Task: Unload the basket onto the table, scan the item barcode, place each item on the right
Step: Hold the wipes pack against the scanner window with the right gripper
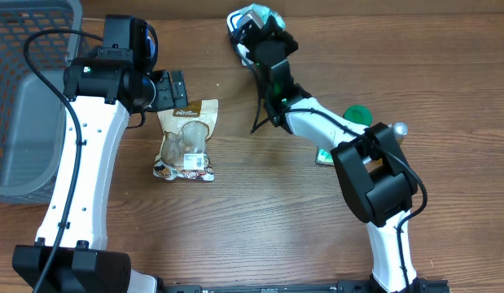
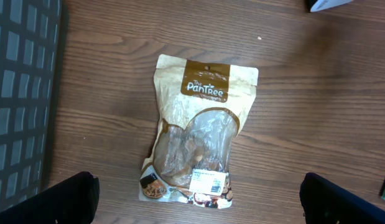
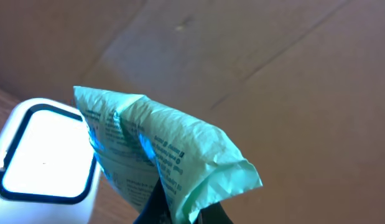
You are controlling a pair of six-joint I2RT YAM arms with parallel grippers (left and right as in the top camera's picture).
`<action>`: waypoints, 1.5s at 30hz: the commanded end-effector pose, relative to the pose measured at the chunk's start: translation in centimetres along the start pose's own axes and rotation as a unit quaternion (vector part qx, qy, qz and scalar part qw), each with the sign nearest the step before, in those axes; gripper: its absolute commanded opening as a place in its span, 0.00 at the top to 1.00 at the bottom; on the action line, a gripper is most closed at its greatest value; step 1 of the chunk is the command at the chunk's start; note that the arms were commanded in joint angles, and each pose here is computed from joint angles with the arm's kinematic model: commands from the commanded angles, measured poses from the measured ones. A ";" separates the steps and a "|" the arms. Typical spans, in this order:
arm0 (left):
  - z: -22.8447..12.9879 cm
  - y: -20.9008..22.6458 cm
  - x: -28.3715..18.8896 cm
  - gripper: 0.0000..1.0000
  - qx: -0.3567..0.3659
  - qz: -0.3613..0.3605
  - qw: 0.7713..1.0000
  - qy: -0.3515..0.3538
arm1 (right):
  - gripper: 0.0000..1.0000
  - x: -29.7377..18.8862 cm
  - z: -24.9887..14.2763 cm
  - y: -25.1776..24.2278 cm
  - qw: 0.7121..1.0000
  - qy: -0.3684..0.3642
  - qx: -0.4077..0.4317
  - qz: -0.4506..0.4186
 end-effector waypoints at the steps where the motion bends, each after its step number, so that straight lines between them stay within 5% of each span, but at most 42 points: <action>1: -0.1 -0.2 0.3 0.00 0.006 -0.002 1.000 0.004 | 0.96 0.8 0.4 0.6 0.999 -0.029 -0.003 0.019; 9: -0.1 -0.2 0.3 0.01 0.006 -0.002 1.000 0.004 | 0.96 1.8 -0.3 2.8 0.996 -0.073 -0.059 0.010; 25: -0.1 -0.2 0.3 0.00 0.006 -0.002 1.000 0.004 | 0.96 2.8 -3.7 6.2 0.991 -0.023 -0.121 0.055; 45: -0.1 -0.2 0.3 0.00 0.006 -0.002 1.000 0.004 | 0.96 0.6 -2.8 7.8 0.991 0.015 -0.133 0.021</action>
Point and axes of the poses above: each gripper's point midway between its finger pads, its own x axis out along the fingers, its own y axis along the line the jaws close on, z = x × y, the point moved 1 cm from there along -x, back along the fingers, and after that the axes turned 3 degrees about x, right-handed, at the moved point
